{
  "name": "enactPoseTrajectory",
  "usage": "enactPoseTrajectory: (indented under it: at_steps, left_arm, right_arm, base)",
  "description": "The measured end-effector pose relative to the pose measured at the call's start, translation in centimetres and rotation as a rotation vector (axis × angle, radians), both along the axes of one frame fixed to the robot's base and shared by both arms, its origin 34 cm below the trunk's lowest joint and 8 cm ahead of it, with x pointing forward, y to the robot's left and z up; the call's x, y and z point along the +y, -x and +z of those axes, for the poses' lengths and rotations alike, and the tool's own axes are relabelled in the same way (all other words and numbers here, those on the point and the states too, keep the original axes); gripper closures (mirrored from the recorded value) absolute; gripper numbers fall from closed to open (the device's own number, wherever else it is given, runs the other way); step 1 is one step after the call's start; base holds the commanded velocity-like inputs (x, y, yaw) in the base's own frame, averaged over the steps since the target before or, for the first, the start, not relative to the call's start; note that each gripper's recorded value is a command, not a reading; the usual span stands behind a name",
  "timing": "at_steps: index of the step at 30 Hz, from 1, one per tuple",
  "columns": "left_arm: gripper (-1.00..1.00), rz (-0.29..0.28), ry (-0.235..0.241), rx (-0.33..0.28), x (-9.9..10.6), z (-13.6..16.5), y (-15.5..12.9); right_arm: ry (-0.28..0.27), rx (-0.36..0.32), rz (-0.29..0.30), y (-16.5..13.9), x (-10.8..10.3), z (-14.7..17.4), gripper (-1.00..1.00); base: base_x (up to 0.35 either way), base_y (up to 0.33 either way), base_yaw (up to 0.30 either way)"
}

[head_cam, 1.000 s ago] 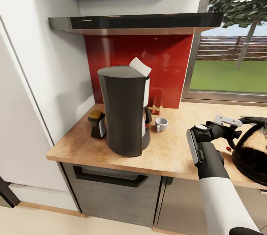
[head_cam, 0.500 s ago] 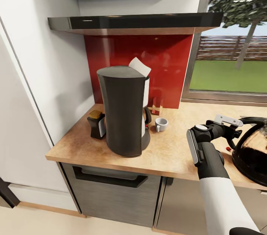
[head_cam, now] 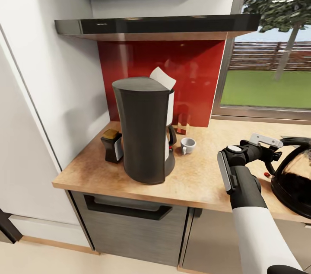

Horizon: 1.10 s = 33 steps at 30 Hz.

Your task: Set up a coffee station on the kitchen countertop: keep the coffee maker on the countertop, move the bottle of coffee from the kitchen shelf to the counter next to the coffee maker, place a paper coffee filter on top of the coffee maker, put the saucer next to the coffee maker with the coffee cup on the saucer, and place the electric kettle next to the coffee maker.

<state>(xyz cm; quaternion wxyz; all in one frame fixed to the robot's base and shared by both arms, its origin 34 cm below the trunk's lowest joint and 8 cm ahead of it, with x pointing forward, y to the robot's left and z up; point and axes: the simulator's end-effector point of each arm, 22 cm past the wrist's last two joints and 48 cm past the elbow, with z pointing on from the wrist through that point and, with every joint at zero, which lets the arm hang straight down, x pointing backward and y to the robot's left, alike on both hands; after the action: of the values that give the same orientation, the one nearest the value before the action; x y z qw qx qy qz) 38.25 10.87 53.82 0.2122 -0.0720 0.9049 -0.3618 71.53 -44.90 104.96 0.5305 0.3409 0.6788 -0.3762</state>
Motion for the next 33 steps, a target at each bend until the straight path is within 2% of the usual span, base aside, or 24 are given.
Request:
enactPoseTrajectory:
  at_steps: [33]
  left_arm:
    - [-1.00, 0.000, 0.000, 0.000, 0.00, 0.00, 0.00]
  right_arm:
    - [0.000, 0.000, 0.000, -0.02, 0.01, -0.04, -1.00]
  base:
    - [0.007, -0.018, 0.000]
